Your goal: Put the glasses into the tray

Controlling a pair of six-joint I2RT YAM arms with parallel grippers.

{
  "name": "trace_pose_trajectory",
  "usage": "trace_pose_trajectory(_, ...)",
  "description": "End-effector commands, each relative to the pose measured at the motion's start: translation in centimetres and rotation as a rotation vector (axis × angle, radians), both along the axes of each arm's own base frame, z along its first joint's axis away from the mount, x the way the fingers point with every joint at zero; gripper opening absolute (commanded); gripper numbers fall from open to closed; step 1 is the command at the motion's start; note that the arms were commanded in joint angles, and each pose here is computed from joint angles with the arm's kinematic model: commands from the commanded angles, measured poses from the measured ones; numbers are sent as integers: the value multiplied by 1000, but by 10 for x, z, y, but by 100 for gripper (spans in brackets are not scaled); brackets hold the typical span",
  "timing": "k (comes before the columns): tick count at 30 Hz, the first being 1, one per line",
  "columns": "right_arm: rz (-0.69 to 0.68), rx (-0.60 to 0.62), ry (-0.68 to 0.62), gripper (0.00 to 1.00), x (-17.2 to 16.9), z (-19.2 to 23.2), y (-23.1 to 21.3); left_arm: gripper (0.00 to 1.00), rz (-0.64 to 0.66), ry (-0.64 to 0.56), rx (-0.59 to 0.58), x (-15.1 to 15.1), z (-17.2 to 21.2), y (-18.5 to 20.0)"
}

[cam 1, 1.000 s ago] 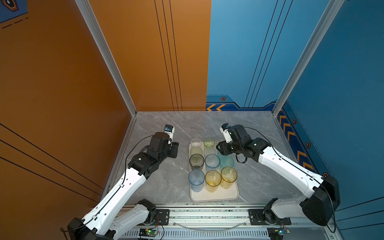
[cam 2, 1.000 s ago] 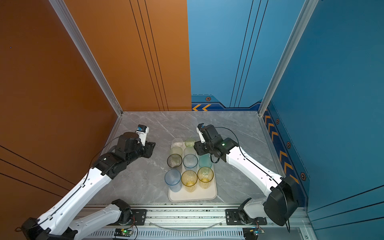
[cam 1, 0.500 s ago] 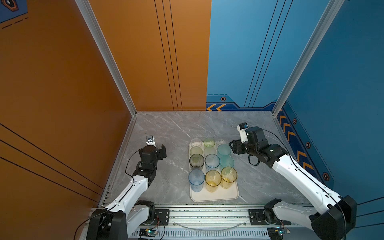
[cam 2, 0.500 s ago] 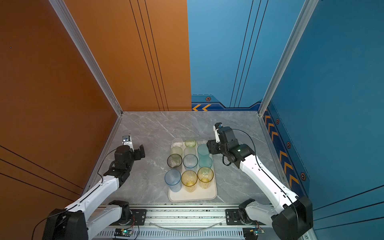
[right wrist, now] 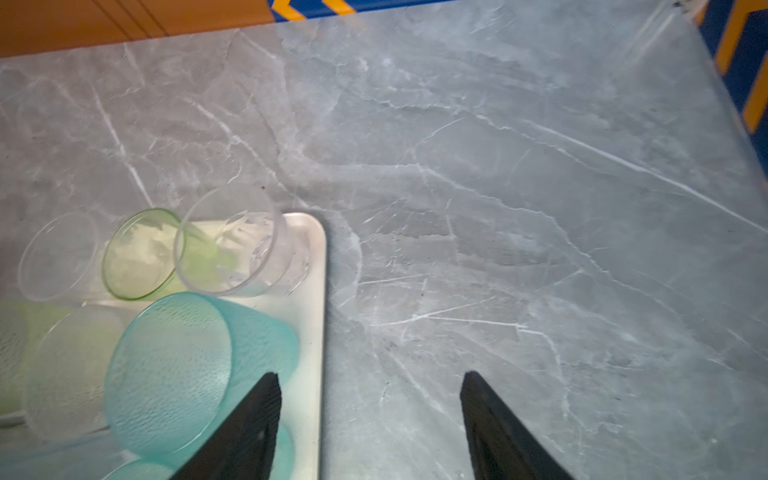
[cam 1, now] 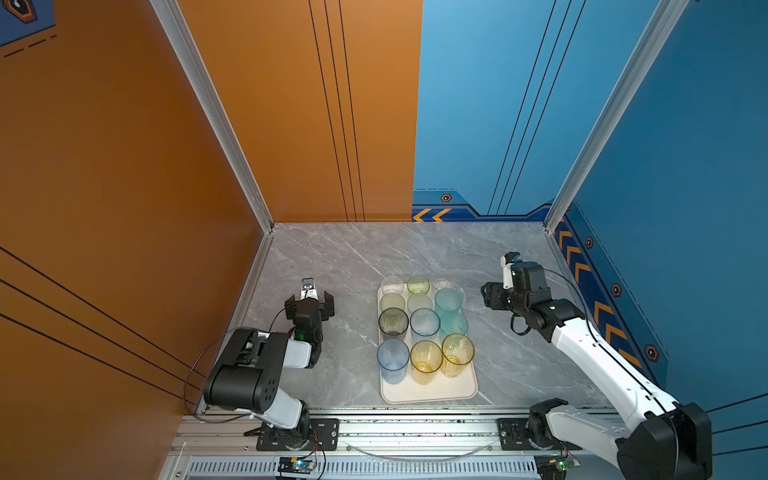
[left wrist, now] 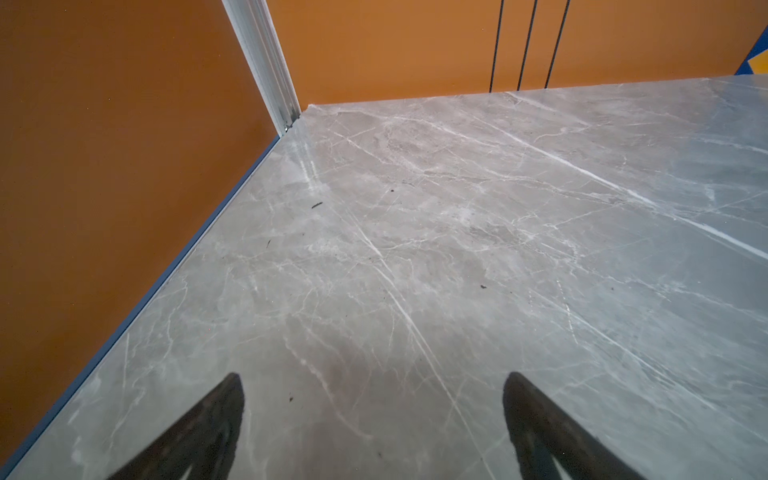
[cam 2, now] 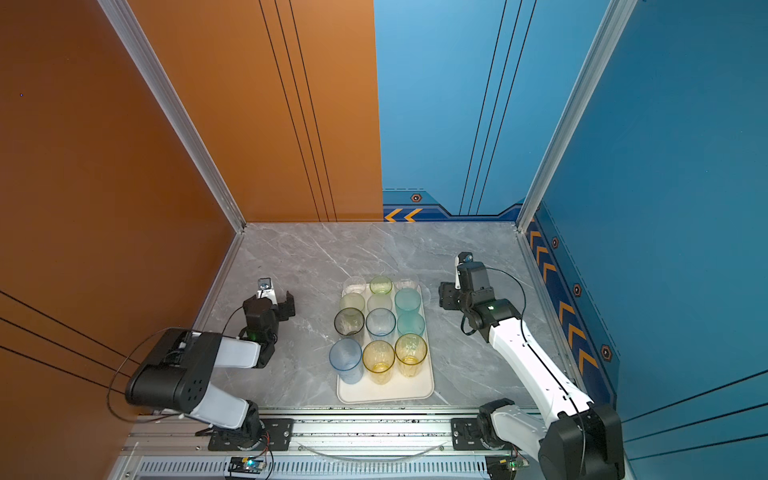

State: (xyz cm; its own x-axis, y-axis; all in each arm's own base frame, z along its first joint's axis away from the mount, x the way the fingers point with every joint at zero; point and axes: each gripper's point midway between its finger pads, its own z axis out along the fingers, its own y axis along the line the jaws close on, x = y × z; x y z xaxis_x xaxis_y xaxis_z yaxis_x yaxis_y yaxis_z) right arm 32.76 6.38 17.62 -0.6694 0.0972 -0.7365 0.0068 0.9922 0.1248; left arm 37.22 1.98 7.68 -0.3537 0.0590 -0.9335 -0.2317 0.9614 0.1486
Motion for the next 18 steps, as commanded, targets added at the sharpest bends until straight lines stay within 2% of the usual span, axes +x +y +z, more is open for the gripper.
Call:
trace_pose_trajectory(1, -136, -72, -98, 69, 3, 6, -38, 98, -9, -90, 23, 6, 24, -4)
trace_pose_trajectory(7, -312, -118, -277, 70, -1, 0, -92, 97, -6, -92, 29, 9, 24, -4)
trace_pose_trajectory(12, -389, -104, -536, 72, -3, -7, -112, 98, -8, -93, 28, 9, 24, -4)
trace_pose_trajectory(14, -402, -133, -572, 73, -1, -12, -116, 97, -8, -96, 29, 9, 24, -4)
trace_pose_trajectory(18, -387, -166, -556, 73, 12, -28, -116, 98, -10, -98, 29, 8, 25, -5)
